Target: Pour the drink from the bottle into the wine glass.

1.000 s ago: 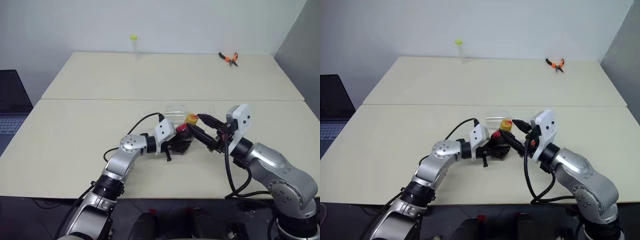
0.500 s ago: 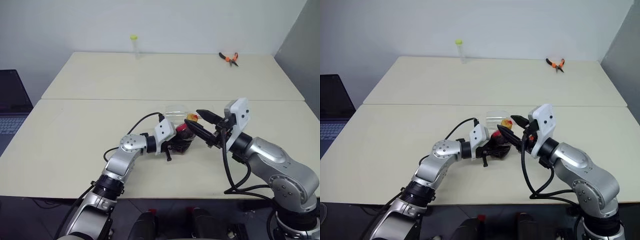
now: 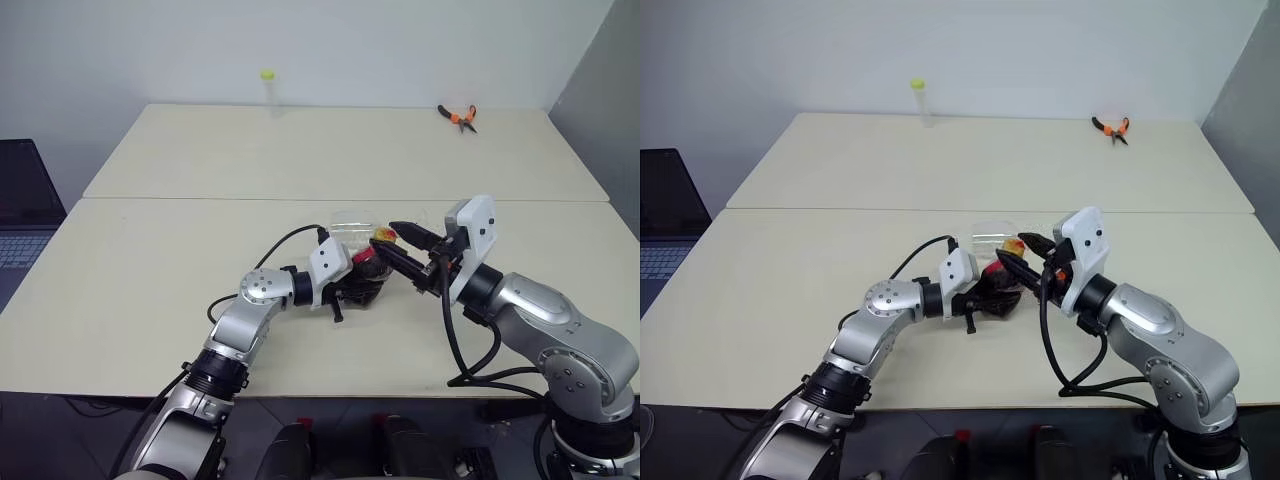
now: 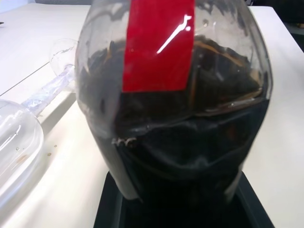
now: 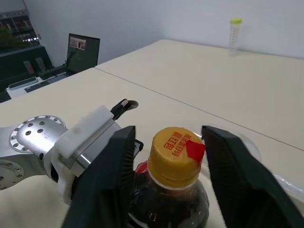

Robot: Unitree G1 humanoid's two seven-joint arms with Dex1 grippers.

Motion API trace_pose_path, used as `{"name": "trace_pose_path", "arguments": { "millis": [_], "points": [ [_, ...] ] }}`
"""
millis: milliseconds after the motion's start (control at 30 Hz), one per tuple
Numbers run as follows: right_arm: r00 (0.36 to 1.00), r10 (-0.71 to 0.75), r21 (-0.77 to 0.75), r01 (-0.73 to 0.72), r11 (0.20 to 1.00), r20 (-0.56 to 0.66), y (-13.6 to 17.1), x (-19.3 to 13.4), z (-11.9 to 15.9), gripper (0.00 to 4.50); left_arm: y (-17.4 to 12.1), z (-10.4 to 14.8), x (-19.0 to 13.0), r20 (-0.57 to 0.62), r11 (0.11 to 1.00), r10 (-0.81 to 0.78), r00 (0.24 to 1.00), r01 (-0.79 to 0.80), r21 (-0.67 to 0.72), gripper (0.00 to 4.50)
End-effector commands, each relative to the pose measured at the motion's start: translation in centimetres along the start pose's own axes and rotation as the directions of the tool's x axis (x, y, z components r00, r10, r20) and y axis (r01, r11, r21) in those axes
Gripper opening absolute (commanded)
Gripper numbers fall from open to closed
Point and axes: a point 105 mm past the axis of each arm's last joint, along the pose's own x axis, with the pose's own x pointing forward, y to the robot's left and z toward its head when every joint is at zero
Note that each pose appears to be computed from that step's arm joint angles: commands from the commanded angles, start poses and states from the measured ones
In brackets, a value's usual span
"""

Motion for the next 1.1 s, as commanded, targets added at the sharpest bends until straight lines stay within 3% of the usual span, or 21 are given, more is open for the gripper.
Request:
{"name": "trace_pose_path", "arguments": {
  "millis": [33,133,400,467,633,1100],
  "points": [
    [1.000,0.014,-0.041,-0.013,0.999,0.015,0.3,-0.1,0.7,0.95,0.0,1.6,0.3,0.048,0.998,-0.011,0.999,0.008,0.055,0.75],
    [1.000,0.026,-0.051,-0.026,0.998,-0.001,0.5,-0.1,0.4,0.00,0.0,1.7,0.3,0.049,0.998,-0.009,0.999,0.006,0.056,0.75],
    [0.998,0.031,-0.010,-0.031,0.999,0.060,0.5,-0.2,1.2,0.00,0.0,1.7,0.3,0.050,0.998,-0.007,0.999,0.004,0.055,0.74],
    [0.996,0.025,0.013,-0.026,1.000,0.086,0.3,-0.4,1.7,0.35,0.0,1.7,0.3,0.049,0.998,-0.007,0.999,0.004,0.055,0.74],
    [0.993,0.072,0.049,-0.077,0.996,0.094,0.9,-0.6,2.1,1.87,0.0,1.6,0.3,0.048,0.998,-0.008,0.999,0.005,0.055,0.74],
    [0.999,0.042,-0.032,-0.043,0.999,-0.017,0.4,0.4,-0.1,1.92,0.0,1.7,0.3,0.046,0.998,-0.011,0.999,0.008,0.060,0.74]
  ]
}}
